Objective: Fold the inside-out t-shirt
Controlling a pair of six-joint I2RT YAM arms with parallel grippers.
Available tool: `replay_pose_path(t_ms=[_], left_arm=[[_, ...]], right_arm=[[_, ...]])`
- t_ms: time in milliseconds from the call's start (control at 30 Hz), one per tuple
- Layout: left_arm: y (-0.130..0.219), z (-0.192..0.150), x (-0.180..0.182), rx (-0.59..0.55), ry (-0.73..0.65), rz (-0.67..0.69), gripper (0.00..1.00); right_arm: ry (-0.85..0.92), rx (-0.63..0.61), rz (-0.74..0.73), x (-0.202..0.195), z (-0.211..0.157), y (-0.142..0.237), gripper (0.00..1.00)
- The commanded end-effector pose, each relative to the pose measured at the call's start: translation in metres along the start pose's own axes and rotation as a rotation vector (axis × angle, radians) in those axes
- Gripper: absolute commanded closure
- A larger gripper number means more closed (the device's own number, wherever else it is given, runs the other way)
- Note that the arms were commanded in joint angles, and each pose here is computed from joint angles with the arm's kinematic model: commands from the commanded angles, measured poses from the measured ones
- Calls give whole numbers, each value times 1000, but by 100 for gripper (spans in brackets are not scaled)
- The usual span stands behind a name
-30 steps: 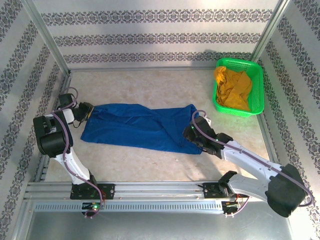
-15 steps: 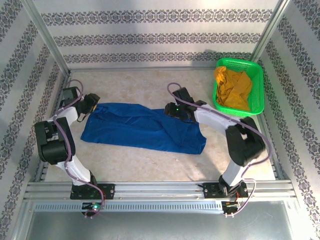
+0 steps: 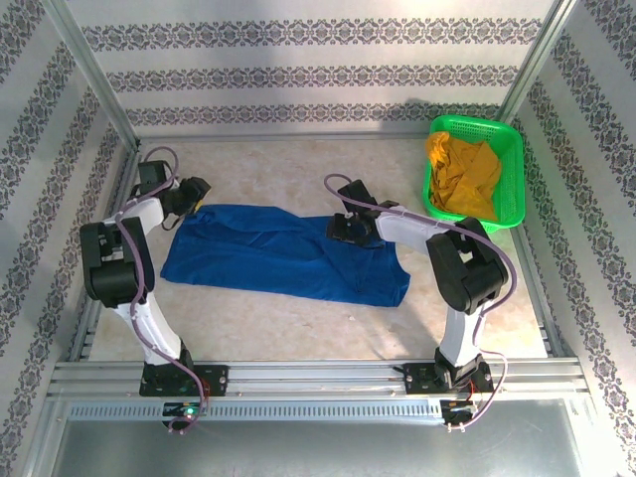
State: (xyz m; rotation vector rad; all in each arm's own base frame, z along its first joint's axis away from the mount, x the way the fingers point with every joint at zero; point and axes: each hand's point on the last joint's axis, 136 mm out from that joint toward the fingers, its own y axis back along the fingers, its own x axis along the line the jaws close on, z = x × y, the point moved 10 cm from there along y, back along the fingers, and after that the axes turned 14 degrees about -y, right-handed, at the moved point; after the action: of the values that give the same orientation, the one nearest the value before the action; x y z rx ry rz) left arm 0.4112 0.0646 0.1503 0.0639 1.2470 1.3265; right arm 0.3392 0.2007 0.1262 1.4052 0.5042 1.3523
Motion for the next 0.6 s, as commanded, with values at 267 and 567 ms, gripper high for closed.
replay_pose_path(t_ms=[267, 567], left_arm=[[-18, -14, 18, 94, -28, 61, 55], [-19, -17, 20, 95, -27, 56, 55]], right_arm=[[13, 14, 47, -2, -6, 13, 100], [54, -26, 141, 19, -32, 60, 100]])
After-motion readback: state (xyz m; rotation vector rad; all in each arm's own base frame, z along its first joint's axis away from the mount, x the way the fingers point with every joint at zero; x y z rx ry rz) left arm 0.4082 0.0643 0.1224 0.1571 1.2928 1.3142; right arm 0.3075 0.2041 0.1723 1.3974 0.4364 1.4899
